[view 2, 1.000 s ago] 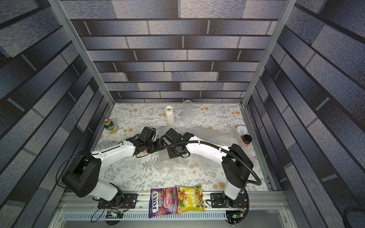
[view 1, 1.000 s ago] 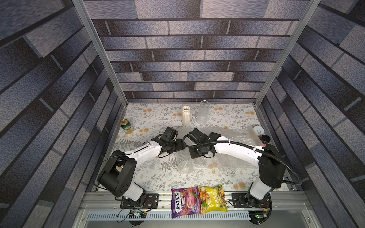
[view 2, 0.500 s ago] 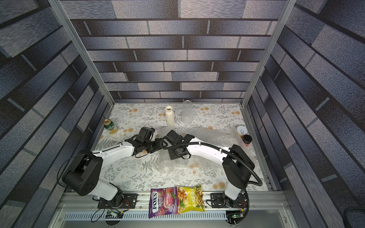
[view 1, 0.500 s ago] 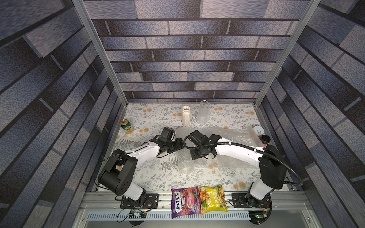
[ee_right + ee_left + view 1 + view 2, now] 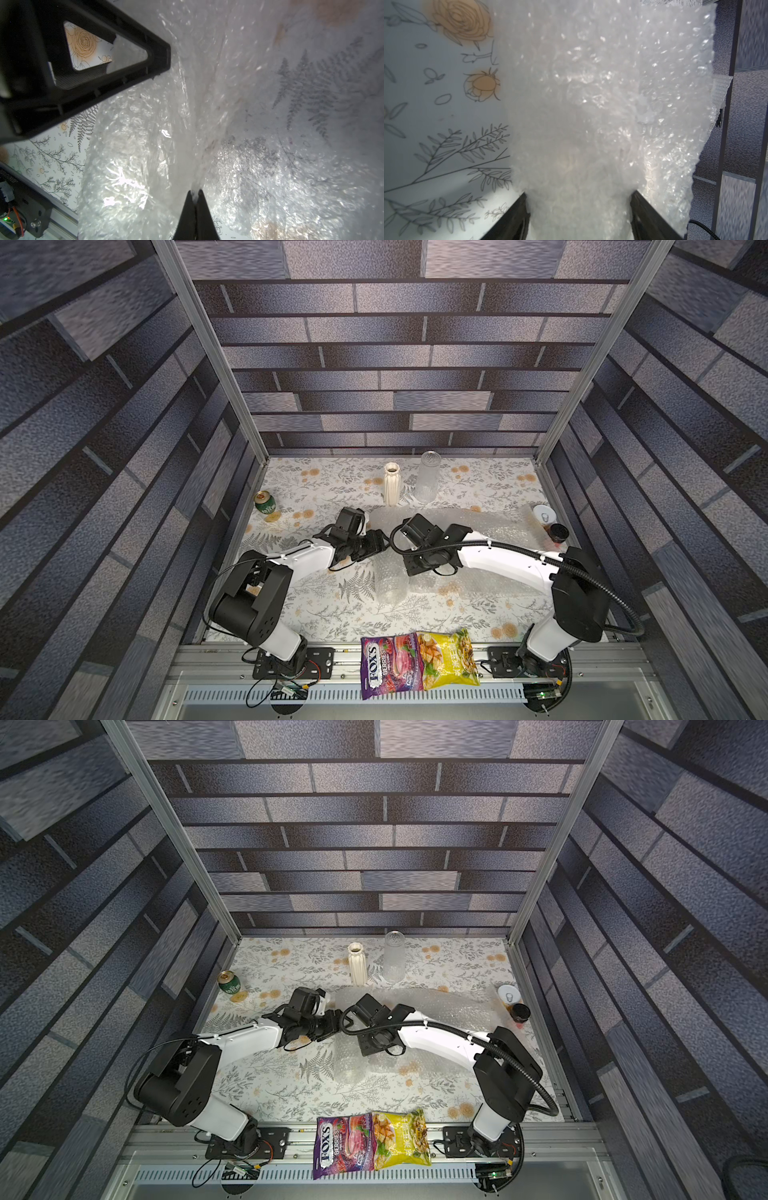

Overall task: Unwrap the vase from the bubble wrap
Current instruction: Unwrap the bubble wrap at the center of the board.

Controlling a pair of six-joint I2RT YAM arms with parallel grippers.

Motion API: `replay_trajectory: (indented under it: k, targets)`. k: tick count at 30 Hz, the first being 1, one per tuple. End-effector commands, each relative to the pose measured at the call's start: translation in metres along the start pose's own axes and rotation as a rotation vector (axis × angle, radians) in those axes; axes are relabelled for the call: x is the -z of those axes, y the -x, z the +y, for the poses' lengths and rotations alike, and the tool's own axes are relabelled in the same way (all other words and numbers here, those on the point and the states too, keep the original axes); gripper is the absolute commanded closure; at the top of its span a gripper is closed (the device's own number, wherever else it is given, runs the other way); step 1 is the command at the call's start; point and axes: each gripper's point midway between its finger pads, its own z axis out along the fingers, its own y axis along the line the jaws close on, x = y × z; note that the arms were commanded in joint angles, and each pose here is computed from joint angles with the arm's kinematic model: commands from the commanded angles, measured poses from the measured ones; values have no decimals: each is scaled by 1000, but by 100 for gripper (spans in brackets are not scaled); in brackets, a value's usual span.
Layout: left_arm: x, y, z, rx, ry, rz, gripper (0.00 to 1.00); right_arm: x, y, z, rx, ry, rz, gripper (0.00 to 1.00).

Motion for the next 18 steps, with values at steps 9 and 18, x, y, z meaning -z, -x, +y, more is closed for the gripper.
replay_trajectory:
  k: [9,18]
  targets:
    - [-5,-41,93,101,307,98,29,5,-20,-32,-10,-90,57,98]
    - [1,-34,84,85,286,86,29,9,-15,-28,-11,-66,28,99]
